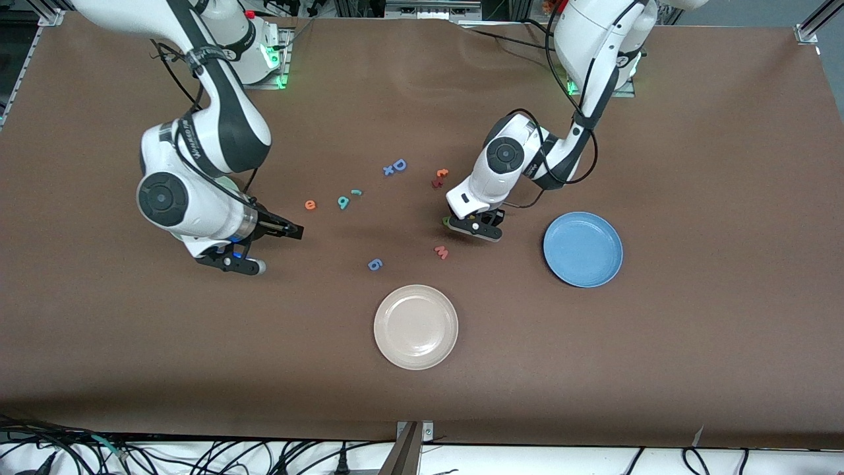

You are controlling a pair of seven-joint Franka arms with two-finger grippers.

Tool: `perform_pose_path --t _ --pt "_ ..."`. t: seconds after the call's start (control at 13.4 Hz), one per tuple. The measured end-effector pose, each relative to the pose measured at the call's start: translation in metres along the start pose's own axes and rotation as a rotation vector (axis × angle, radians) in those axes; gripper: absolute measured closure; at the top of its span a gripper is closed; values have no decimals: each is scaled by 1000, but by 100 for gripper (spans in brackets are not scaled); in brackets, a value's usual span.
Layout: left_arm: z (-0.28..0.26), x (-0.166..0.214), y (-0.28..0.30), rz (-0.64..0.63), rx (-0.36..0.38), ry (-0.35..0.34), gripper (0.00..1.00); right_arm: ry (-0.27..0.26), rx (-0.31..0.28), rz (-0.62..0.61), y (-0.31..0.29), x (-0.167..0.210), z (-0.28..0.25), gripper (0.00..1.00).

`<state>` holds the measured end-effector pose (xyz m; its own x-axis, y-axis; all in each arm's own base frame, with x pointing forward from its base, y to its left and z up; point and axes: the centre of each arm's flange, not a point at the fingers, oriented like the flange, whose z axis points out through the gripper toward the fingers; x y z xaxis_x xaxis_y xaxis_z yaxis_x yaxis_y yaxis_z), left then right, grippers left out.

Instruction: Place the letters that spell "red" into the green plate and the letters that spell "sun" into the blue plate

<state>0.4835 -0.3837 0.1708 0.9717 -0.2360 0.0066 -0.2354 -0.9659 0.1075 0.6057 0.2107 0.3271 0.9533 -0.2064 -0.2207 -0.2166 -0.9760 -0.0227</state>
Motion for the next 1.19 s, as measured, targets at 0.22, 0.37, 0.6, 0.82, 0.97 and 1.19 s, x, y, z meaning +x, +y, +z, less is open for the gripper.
perform_pose_path --t 0.22,0.37,0.6,0.82,0.97,1.19 --pt "0 -1 0 -4 2 -6 70 -14 -11 4 3 -6 29 0" --pt "0 0 0 -7 3 -6 70 -15 -12 6 4 -7 30 0" --pt "-19 10 -3 -17 10 -15 70 -16 -13 7 4 -7 31 0" --pt "-77 37 -29 -33 27 -56 70 -17 -13 7 4 -7 32 0" --pt "-119 58 -68 -16 28 -80 70 -17 -13 7 4 -7 32 0" --pt "-151 77 -165 60 19 -94 70 -16 -13 8 4 -7 32 0"
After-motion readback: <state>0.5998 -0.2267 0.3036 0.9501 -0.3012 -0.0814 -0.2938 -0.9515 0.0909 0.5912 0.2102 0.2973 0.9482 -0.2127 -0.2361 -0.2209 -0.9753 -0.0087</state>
